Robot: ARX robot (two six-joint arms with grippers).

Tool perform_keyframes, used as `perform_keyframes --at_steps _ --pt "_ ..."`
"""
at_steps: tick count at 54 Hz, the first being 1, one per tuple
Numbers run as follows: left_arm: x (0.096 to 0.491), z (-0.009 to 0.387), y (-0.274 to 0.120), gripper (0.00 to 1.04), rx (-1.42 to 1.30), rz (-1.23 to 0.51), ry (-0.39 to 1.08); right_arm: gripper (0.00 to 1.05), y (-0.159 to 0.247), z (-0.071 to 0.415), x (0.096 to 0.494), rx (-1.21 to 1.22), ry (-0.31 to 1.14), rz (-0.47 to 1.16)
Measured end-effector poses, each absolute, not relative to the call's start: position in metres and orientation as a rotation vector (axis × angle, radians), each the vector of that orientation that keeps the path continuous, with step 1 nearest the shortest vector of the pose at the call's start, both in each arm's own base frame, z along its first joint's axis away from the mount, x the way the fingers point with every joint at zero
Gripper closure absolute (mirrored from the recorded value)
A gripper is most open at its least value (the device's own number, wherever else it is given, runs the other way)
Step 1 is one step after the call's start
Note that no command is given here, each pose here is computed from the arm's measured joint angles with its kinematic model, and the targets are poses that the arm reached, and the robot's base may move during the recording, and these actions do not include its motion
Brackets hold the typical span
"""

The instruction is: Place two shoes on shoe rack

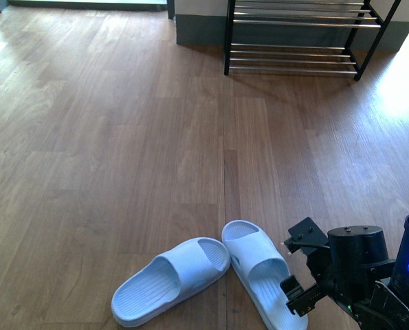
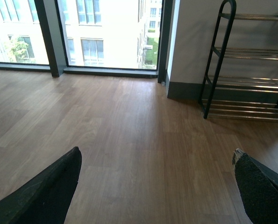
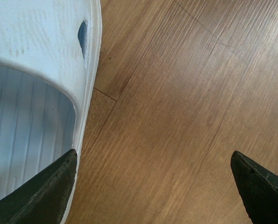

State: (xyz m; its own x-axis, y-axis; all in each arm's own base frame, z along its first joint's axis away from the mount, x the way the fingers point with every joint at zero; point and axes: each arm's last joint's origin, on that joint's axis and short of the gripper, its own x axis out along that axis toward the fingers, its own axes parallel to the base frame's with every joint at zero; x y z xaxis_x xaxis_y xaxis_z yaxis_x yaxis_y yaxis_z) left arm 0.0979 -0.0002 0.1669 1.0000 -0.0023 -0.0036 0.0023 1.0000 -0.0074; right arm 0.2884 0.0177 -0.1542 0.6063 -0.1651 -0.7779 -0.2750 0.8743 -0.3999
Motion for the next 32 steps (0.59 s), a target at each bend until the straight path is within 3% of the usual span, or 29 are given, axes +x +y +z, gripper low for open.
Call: perform_keyframes --at_steps 21,32 --pt "0.098 0.167 0.0 0.09 -0.007 -0.002 0.004 0.09 0.021 -0.162 0.283 -0.489 1.03 0.022" --pt "0.098 0.167 0.0 0.09 -0.007 -0.002 0.004 0.09 0.032 -0.154 0.291 -0.318 1.064 0.062"
